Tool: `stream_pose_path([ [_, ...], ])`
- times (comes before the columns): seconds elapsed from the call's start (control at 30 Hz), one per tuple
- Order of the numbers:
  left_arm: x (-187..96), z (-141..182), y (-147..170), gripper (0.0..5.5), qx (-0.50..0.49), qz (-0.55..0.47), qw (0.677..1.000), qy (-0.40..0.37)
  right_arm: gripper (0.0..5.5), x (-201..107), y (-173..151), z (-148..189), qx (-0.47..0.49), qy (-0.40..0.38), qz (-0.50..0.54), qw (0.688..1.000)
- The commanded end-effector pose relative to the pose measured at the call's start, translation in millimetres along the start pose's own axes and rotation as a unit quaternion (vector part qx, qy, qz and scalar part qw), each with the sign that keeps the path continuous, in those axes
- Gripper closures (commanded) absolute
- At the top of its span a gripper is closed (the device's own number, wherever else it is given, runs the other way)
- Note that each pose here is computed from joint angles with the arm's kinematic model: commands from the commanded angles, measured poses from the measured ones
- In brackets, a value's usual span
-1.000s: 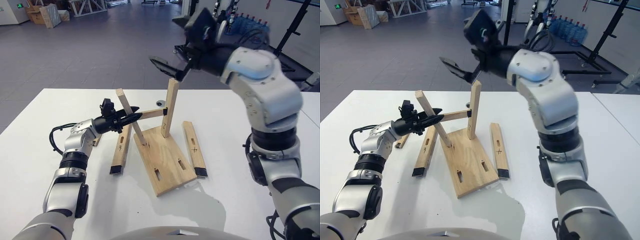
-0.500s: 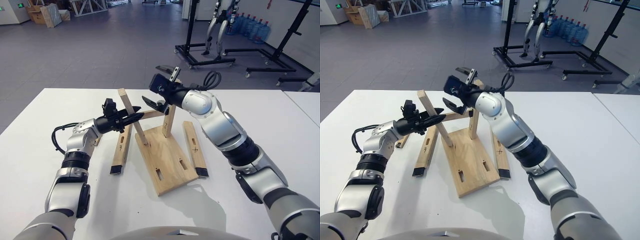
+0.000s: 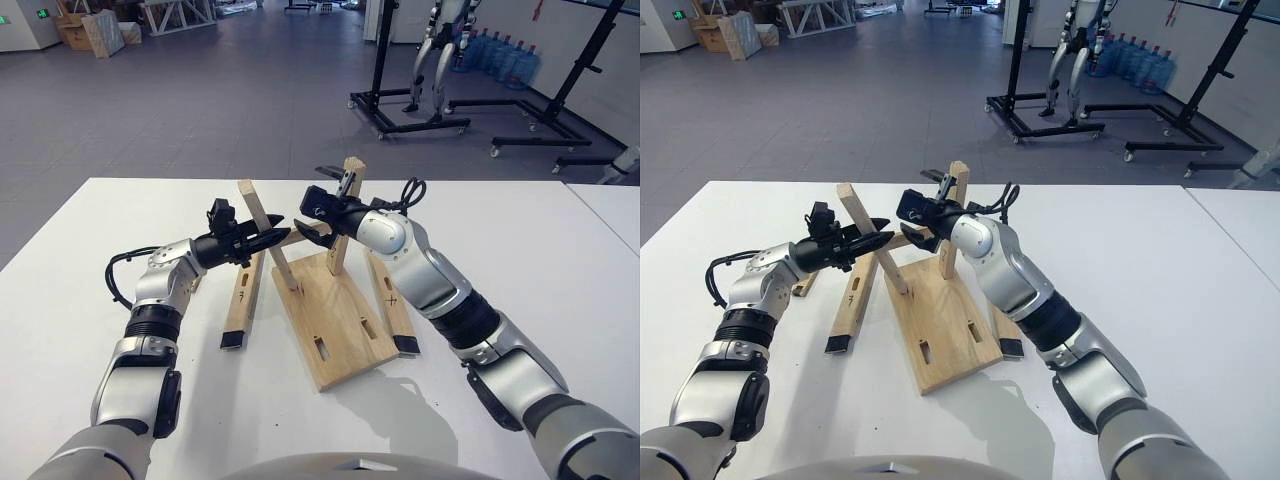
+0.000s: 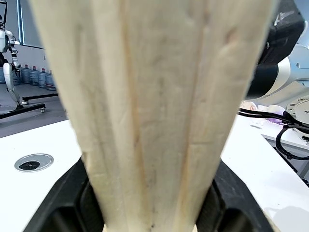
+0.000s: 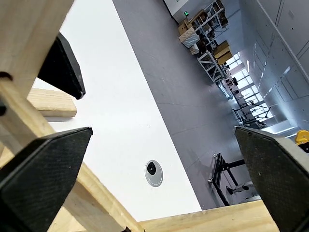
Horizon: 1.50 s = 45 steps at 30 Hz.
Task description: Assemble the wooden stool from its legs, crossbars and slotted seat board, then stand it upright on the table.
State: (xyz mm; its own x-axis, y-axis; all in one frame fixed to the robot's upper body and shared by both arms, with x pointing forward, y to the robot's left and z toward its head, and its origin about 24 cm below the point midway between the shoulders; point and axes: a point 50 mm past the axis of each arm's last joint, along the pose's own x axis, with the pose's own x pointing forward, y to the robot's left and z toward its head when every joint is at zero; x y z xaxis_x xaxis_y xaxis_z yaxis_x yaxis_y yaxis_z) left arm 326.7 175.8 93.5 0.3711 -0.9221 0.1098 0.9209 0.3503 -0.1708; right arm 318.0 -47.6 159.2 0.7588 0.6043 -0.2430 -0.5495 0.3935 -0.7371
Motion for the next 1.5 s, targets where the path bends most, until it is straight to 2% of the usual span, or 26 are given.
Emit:
stream_pose_path([
  [0.03, 3, -10, -1, 3.48, -0.009, 0.000, 1.000, 0.030, 0.10, 0, 26, -22, 0.042, 0.047, 0.065, 0.996],
  [0.23, 6, -16, -1, 3.48, 0.003, -0.002, 0.997, 0.079, 0.10, 1, 1, -6, 0.062, 0.016, 0.016, 0.998],
  [0.47, 9, -24, -6, 3.48, 0.006, -0.012, 0.995, 0.097, 0.10, -1, 44, -49, -0.003, 0.076, 0.061, 0.995],
  [0.67, 11, -30, -9, 3.48, 0.001, -0.017, 0.994, 0.105, 0.10, -3, 57, -60, -0.034, 0.085, 0.073, 0.993],
  [0.8, 11, -29, -9, 3.48, -0.004, -0.017, 0.995, 0.098, 0.10, -1, 20, -36, 0.016, 0.044, 0.015, 0.999],
  [1.0, 11, -28, -9, 3.48, -0.004, -0.015, 0.995, 0.094, 0.10, -11, -53, 22, 0.041, -0.049, -0.085, 0.994],
  [1.13, 11, -28, -9, 3.48, -0.004, -0.017, 0.995, 0.094, 0.10, -15, -75, 44, 0.029, -0.081, -0.125, 0.988],
  [1.2, 11, -28, -9, 3.48, -0.004, -0.017, 0.995, 0.094, 0.10, -13, -69, 42, 0.010, -0.079, -0.115, 0.990],
  [1.3, 12, -28, -9, 3.48, -0.003, -0.018, 0.995, 0.094, 0.10, -12, -39, 18, -0.004, -0.051, -0.064, 0.997],
  [1.5, 11, -28, -10, 3.48, -0.002, -0.015, 0.996, 0.093, 0.10, -12, 46, -61, -0.047, 0.060, 0.047, 0.996],
])
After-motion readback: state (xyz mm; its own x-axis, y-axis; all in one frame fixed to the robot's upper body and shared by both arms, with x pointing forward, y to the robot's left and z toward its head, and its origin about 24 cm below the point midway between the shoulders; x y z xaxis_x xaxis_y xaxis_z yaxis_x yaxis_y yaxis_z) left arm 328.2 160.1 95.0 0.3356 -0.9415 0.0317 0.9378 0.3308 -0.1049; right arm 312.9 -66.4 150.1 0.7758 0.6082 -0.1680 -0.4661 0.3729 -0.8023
